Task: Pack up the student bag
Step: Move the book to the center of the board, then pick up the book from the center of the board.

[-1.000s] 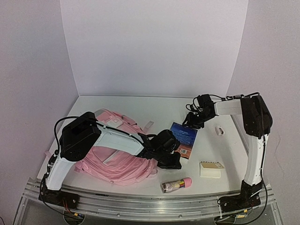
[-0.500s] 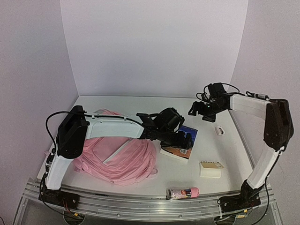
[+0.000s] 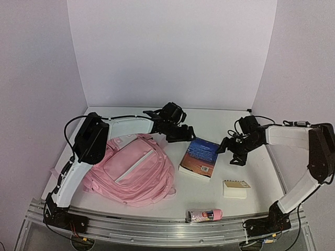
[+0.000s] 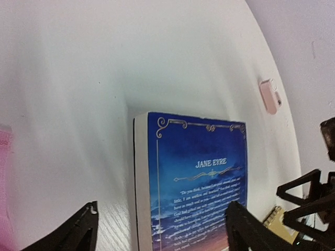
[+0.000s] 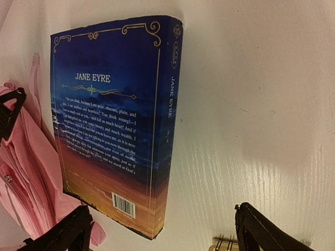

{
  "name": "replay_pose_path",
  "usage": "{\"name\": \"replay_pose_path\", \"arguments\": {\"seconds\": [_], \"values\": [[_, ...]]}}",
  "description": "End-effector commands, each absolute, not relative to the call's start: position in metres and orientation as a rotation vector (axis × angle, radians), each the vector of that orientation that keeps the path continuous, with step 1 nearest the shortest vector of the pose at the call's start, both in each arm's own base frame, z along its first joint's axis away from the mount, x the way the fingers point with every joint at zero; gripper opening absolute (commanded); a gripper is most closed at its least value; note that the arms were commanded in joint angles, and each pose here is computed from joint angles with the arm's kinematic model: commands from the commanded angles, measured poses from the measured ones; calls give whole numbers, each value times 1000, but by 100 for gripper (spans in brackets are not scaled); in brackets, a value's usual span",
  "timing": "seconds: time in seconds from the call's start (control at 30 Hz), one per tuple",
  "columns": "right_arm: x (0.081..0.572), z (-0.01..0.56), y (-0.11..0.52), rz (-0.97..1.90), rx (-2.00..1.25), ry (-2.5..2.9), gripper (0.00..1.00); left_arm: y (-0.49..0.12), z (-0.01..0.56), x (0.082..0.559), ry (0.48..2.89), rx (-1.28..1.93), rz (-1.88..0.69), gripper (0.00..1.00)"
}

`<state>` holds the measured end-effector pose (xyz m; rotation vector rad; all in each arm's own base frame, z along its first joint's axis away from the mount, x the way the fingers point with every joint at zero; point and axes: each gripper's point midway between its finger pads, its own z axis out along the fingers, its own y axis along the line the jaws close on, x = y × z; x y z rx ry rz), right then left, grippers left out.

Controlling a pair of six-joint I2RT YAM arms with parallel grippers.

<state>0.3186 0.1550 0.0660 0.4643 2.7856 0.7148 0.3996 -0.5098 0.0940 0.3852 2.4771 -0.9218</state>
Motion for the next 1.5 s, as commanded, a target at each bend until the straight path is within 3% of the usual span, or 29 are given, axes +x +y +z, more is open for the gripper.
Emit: {"name": "replay_pose_path", "arguments": {"seconds": [0.0,0.1,0.33,0.57,0.77,0.93,1.17,1.47], "values": [[332,75,168,854,534,2699,91,-536,76,378,2509,517,-986,73],[337,60,171,875,579,2692,90,-538,53,372,2557,525,-1005,61],[345,35,187,988,629,2721,88,-533,27,355,2643,505,-1055,45],[345,20,200,1083,665,2729,87,-520,6,329,2729,453,-1090,17],[360,45,223,1354,650,2536,85,-517,-5,316,2781,367,-1099,7],[377,111,243,1636,509,2272,79,-511,-11,313,2800,281,-1100,2],[375,158,242,1669,407,2126,74,-511,-10,311,2792,235,-1121,1],[375,147,246,1674,416,2163,68,-512,-7,311,2779,205,-1153,1]]}}
